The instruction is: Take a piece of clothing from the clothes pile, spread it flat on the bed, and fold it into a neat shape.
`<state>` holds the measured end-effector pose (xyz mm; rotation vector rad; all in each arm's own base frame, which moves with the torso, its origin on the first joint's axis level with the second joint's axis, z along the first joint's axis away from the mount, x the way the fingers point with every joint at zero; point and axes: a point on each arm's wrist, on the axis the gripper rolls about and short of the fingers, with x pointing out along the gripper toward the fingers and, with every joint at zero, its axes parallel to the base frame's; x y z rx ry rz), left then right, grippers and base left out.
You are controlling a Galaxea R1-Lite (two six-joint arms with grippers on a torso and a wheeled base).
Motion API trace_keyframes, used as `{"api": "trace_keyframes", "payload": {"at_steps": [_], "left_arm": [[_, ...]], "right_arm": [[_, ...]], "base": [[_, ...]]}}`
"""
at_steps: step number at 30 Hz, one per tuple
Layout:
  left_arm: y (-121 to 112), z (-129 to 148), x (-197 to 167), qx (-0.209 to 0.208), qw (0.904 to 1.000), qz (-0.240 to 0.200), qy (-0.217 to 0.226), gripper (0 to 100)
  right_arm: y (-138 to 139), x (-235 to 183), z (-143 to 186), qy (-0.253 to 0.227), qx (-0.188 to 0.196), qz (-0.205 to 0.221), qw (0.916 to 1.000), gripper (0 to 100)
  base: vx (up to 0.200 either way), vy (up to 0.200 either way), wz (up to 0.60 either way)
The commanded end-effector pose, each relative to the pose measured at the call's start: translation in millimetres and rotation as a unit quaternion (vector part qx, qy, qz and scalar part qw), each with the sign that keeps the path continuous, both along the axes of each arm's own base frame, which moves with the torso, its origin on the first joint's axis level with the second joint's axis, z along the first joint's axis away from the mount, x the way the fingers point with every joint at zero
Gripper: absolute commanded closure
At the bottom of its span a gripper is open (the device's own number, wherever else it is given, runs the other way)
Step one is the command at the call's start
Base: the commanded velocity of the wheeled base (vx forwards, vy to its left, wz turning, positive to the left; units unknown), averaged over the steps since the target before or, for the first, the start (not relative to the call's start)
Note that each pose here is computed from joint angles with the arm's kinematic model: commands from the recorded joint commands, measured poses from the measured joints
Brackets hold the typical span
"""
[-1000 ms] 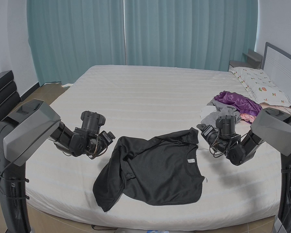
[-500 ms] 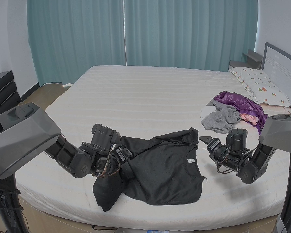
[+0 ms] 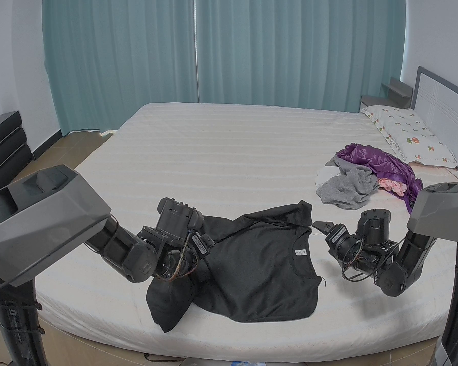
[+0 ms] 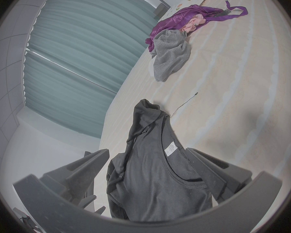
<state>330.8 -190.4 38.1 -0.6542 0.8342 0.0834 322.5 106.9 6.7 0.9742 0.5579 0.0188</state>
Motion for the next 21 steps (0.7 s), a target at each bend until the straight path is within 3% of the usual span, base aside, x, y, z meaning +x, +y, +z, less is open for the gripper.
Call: {"api": "trace_keyframes", "payload": {"at_steps": [1,21], "left_arm": [[-3.4,-16.3,6.3,0.015,0.9998,0.007,0.010,0],[-12.8,-35.3,1.2,0.038,0.9989,0.001,0.026,0]], "right_arm": [[0.9,-1.0,-0.6,0.002,-0.001,0.002,1.0000,0],[0.9,-1.0,-2.1,0.004,-0.001,0.002,1.0000,0]], "base": [[0.000,0.000,0.00],[0.000,0.000,0.00]]}}
